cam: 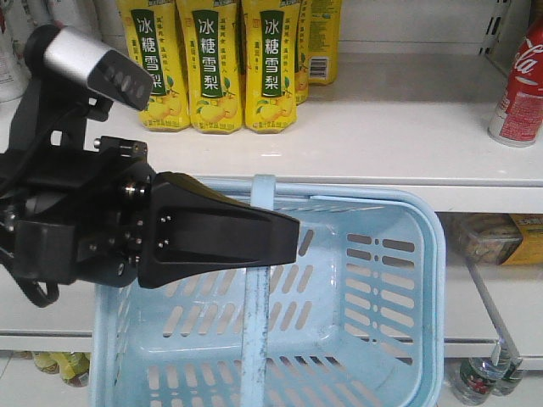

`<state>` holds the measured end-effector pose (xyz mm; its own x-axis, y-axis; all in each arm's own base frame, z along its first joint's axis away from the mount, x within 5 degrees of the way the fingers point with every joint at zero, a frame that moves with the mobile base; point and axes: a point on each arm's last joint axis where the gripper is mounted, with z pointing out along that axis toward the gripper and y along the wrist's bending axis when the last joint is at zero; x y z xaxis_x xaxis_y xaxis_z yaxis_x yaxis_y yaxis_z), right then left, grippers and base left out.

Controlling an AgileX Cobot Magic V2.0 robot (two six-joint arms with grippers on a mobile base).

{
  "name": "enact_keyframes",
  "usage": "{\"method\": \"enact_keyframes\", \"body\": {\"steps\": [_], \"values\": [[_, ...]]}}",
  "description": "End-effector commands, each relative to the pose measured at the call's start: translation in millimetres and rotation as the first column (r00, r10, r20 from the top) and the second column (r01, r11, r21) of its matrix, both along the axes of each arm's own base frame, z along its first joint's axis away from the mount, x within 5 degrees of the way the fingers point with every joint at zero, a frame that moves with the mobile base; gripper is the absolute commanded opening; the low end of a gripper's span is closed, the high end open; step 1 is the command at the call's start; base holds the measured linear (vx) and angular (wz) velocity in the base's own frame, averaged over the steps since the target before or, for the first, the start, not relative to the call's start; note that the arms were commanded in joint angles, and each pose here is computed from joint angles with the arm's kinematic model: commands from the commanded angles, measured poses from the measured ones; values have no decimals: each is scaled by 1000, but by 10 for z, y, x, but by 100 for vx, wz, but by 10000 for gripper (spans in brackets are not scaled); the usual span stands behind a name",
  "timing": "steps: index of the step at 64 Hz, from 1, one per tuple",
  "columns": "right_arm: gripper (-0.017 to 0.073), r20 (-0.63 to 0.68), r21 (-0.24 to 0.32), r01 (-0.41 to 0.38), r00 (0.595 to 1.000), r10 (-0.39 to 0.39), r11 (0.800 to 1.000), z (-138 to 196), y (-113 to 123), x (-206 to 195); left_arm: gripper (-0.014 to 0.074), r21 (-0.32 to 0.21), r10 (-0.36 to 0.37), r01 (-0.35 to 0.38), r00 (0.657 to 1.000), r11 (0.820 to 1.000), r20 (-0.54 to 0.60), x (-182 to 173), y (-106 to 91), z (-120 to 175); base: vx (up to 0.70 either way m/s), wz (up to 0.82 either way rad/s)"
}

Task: Place coke in basket with both arms
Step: 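Reach the right gripper to the red Coca-Cola bottle and grasp it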

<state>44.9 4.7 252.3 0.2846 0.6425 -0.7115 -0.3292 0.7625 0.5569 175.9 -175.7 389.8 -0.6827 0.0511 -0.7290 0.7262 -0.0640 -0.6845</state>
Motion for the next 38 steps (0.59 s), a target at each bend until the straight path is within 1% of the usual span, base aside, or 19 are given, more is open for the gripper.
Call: {"method": "enact_keyframes", "body": {"steps": [1,2,3,4,7,9,10,11,13,17,22,27,28,31,34,38], "values": [[18,166,-231,77,985,-38,970,511,57,-185,-6,-128,-88,91,996,988,29,-166,49,248,0,0],[25,157,-264,93,986,-53,960,555,56,-191,-6,-128,-88,91,996,988,29,-166,49,248,0,0],[36,165,-306,114,984,-66,945,637,61,-210,-6,-128,-88,91,996,988,29,-166,49,248,0,0],[45,157,-330,129,984,-81,935,681,58,-214,-6,-128,-88,91,996,988,29,-166,49,248,0,0],[84,151,-393,168,982,-116,904,841,52,-219,-6,-128,-88,91,996,988,29,-166,49,248,0,0],[113,151,-417,184,980,-131,890,921,47,-221,-6,-128,-88,91,996,988,29,-166,49,248,0,0],[130,152,-436,194,978,-141,879,954,47,-218,-6,-128,-88,91,996,988,29,-166,49,248,0,0],[148,149,-437,194,979,-142,878,987,46,-214,-6,-128,-88,91,996,988,29,-166,49,248,0,0],[200,145,-451,199,978,-149,870,1055,46,-196,-6,-128,-88,91,996,988,29,-166,49,248,0,0],[326,127,-475,193,980,-150,859,1139,54,-129,-6,-128,-88,91,996,988,29,-166,49,248,0,0],[467,93,-508,178,984,-152,843,1157,67,-23,-6,-128,-88,91,996,988,29,-166,49,248,0,0],[577,66,-536,153,988,-139,830,1145,90,79,-6,-128,-88,91,996,988,29,-166,49,248,0,0],[584,60,-538,148,989,-137,830,1142,93,97,-6,-128,-88,91,996,988,29,-166,49,248,0,0],[619,51,-558,130,991,-122,819,1135,115,155,-6,-128,-88,91,996,988,29,-166,49,248,0,0],[634,34,-563,112,993,-113,819,1134,127,214,-6,-128,-88,91,996,988,29,-166,49,248,0,0],[633,7,-565,101,993,-118,819,1160,126,297,-6,-128,-88,91,996,988,29,-166,49,248,0,0]]}}
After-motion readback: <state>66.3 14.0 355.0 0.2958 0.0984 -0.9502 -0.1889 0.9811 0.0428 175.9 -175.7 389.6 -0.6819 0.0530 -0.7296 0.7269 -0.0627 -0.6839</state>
